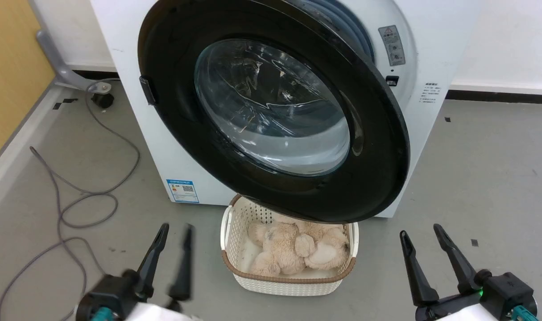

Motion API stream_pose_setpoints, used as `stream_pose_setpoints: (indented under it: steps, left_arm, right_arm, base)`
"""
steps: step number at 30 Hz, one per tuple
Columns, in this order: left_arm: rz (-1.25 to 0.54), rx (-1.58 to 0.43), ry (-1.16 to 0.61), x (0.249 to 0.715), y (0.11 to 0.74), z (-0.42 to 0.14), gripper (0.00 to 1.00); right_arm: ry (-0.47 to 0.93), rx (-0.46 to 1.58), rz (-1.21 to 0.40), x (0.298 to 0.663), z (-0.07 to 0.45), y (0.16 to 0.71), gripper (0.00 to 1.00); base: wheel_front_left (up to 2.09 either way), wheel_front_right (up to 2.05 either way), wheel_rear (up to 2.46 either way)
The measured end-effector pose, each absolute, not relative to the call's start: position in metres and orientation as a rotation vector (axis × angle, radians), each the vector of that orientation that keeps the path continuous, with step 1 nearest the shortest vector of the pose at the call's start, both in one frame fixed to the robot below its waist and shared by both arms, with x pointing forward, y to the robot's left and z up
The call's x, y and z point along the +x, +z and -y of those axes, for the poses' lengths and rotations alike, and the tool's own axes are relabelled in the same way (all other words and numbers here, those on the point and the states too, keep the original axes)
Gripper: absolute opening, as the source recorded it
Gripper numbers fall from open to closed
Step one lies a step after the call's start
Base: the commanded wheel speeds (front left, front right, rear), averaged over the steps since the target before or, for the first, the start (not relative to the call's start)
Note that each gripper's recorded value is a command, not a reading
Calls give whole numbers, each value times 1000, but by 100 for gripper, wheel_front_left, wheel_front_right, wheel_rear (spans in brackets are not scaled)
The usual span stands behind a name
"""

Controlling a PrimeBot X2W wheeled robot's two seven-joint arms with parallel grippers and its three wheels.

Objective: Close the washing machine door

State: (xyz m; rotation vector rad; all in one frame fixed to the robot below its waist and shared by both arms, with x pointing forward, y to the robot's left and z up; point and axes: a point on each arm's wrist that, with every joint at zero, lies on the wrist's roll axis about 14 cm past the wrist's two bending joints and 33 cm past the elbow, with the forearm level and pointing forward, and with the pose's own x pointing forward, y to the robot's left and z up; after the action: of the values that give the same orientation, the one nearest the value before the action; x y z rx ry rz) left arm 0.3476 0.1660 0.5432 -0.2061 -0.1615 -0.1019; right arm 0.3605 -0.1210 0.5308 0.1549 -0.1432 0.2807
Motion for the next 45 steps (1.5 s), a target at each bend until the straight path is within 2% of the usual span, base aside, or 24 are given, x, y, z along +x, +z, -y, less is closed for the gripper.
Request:
stream_pose_setpoints:
  steps: [6, 7, 8, 19, 24, 33, 45]
  left_arm:
    - [118, -169, -126, 340, 525, -156, 100]
    - [111, -164, -126, 339, 523, -155, 100]
    - [104, -165, -126, 338, 520, -154, 100]
    - [46, -168, -93, 341, 500, -159, 100]
    - [22, -173, -72, 350, 491, -163, 100]
    - [-9, -168, -50, 370, 479, -170, 100]
    - [-33, -153, 9, 384, 469, -190, 100]
  right_arm:
    - [313, 158, 123, 362, 112, 525, 100]
    - [324, 156, 119, 362, 110, 524, 25]
    - [340, 156, 118, 363, 106, 524, 0]
    - [530, 105, 100, 402, 65, 525, 0]
    - [580, 71, 58, 435, 59, 516, 0]
    - [566, 32, -11, 509, 77, 498, 0]
    - [480, 42, -59, 587, 103, 487, 0]
  base:
    - [0, 0, 0]
    - [0, 0, 0]
    - [0, 0, 0]
    - [0, 0, 0]
    - [0, 0, 0]
    - [0, 0, 0]
    - [0, 0, 0]
